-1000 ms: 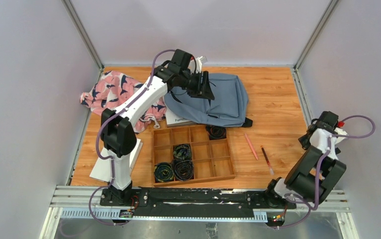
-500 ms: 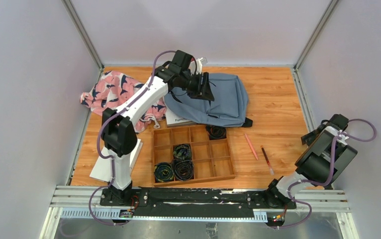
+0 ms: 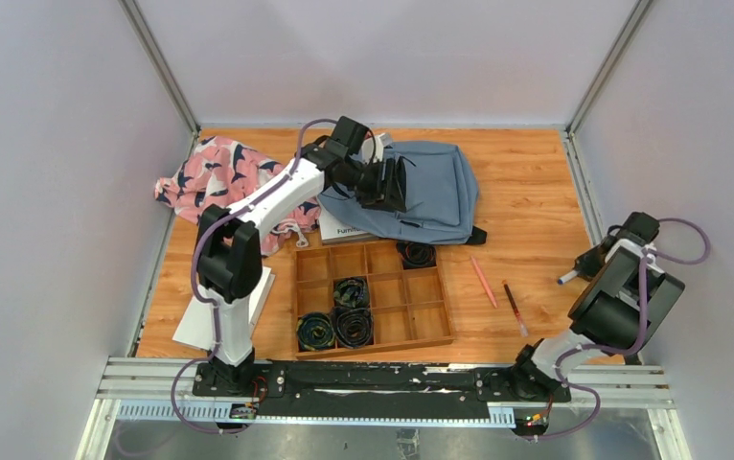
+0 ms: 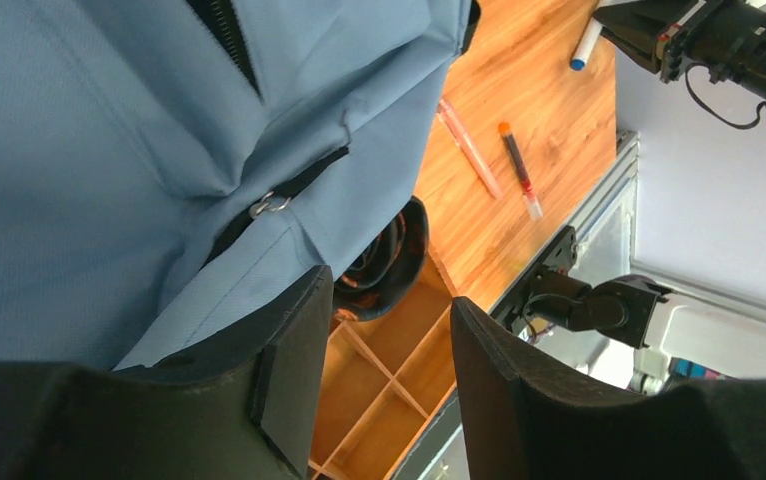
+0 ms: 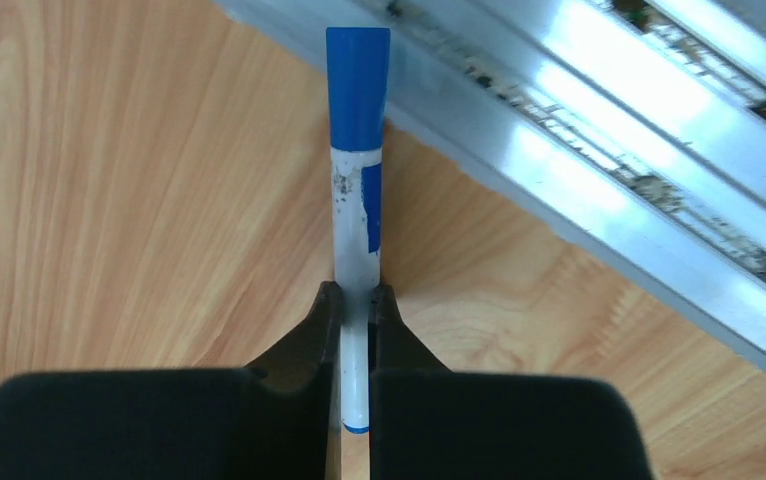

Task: Pack the student bag
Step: Pick up the stationery from the center of the board.

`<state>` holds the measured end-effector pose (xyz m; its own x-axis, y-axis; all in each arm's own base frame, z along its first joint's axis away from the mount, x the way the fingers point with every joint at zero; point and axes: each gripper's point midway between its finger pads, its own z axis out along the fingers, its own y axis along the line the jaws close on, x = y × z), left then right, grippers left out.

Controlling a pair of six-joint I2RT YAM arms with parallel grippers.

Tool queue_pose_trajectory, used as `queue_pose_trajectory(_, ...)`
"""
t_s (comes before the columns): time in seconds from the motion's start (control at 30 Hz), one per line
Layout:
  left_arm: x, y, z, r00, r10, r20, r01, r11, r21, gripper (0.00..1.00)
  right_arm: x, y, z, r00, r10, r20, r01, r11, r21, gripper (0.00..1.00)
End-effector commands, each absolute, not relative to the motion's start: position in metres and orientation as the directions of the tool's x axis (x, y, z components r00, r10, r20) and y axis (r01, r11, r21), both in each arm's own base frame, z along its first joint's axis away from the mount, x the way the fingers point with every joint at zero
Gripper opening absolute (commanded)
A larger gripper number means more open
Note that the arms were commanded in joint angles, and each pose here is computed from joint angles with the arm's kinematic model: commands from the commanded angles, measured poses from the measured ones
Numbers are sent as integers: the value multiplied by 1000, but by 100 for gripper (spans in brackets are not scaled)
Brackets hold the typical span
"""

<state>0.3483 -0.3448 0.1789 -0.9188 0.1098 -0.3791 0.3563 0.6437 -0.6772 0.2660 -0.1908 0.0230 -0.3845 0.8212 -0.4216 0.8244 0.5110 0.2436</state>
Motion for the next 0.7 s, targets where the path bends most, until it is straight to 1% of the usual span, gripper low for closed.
queue_pose_trajectory(0.0, 357, -332, 215, -892, 40, -451, 380, 608, -697, 53, 255, -143, 7, -506, 800, -322, 790, 579, 199, 0)
queue_pose_trajectory(0.17, 367, -311, 219, -891, -31, -452, 341, 612, -714, 53, 282, -110, 40, -582, 715, -387, 684, 688, 243, 0)
queue_pose_trajectory(0.27, 371, -297, 219, -887, -51, -459, 331, 623, -709, 53, 307, -84, 72, -610, 656, -444, 578, 752, 316, 0)
queue_pose_trajectory(0.33, 374, -292, 225, -874, -75, -481, 342, 609, -715, 55, 325, -62, 98, -630, 605, -487, 482, 796, 365, 0)
queue_pose_trajectory(0.4, 373, -292, 235, -854, -107, -509, 371, 560, -741, 56, 340, -32, 123, -655, 545, -523, 361, 834, 417, 0)
queue_pose_trajectory(0.47, 368, -298, 250, -837, -128, -533, 418, 479, -772, 54, 352, 0, 145, -680, 479, -555, 236, 860, 452, 0)
queue_pose_trajectory(0.53, 359, -304, 262, -831, -114, -545, 464, 398, -791, 51, 357, 31, 161, -707, 387, -592, 124, 892, 436, 0)
queue_pose_trajectory(0.57, 356, -305, 265, -831, -109, -546, 473, 378, -796, 51, 358, 46, 168, -720, 340, -605, 67, 902, 427, 0)
queue_pose_trajectory(0.6, 354, -305, 266, -827, -109, -551, 480, 372, -794, 51, 359, 63, 176, -728, 302, -616, 5, 900, 436, 0)
queue_pose_trajectory(0.67, 352, -304, 271, -816, -122, -565, 495, 358, -792, 53, 356, 105, 193, -740, 247, -626, -149, 847, 510, 0)
